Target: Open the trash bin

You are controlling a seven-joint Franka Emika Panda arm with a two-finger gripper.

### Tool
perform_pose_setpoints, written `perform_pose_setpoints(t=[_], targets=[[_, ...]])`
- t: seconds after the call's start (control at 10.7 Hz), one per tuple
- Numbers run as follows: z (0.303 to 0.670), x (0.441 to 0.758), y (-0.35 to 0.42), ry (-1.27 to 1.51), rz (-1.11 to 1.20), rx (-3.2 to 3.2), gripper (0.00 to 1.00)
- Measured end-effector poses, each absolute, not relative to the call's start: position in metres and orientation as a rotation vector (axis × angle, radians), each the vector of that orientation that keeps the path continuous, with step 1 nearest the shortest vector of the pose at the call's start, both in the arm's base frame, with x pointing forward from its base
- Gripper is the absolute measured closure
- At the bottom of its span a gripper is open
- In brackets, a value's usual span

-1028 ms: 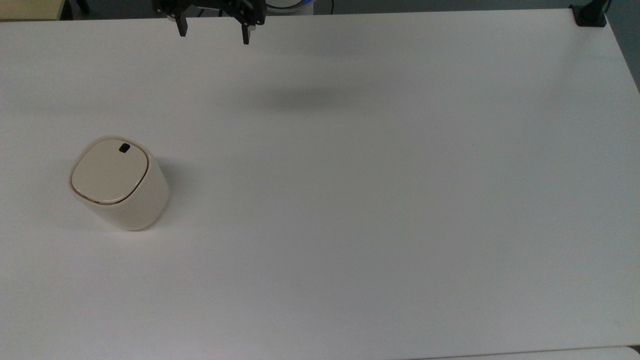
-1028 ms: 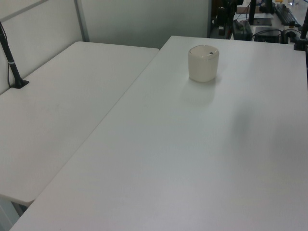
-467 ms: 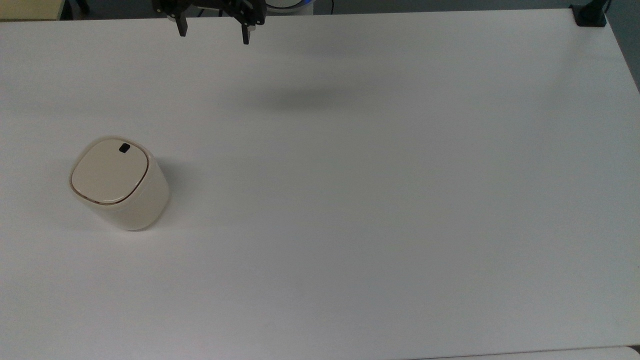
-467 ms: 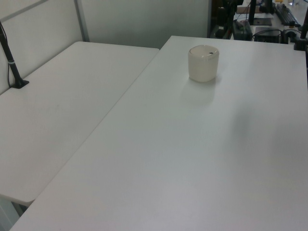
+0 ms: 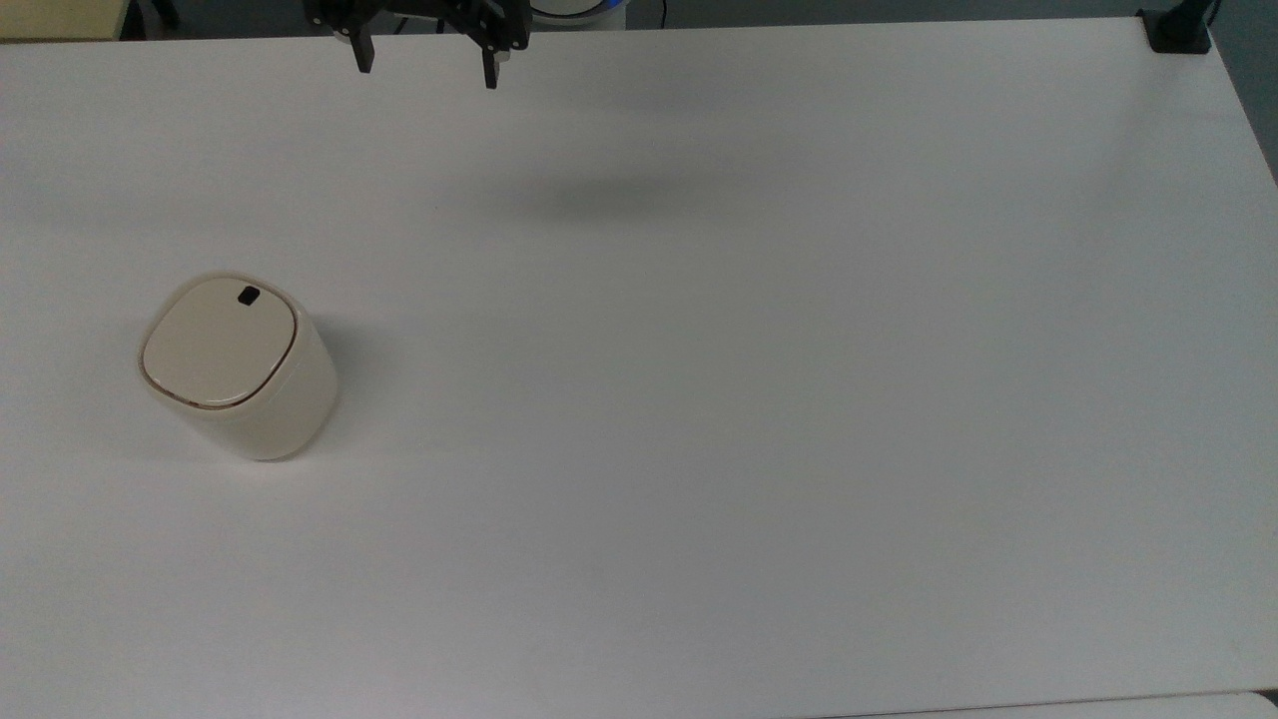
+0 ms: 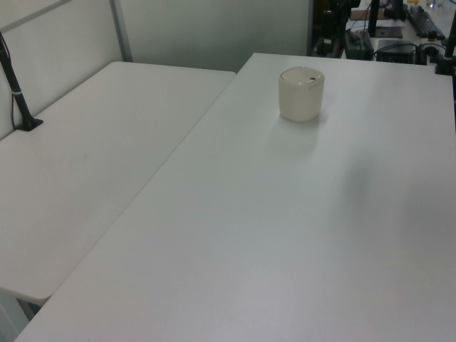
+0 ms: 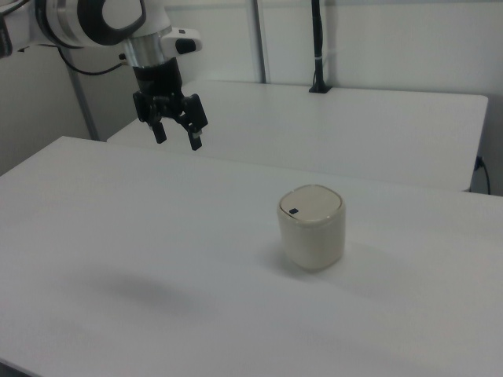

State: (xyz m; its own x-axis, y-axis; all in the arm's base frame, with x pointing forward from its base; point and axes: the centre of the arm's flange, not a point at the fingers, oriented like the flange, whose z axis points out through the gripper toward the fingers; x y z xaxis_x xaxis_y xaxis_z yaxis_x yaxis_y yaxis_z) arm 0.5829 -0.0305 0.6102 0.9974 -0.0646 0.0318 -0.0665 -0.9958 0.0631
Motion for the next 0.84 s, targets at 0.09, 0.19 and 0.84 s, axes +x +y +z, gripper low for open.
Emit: perform_pose_setpoints(t=[0.09,0.19,0.84], targets=[[0.6102,0.5828,-0.0309,-0.102,0.046,3.075,0.00],[0.6106,0.5827,-0.0311,-0.103,0.047,3.075,0.00],[0.6144,0.5806,-0.0316,-0.104,0.057,3.075,0.00]])
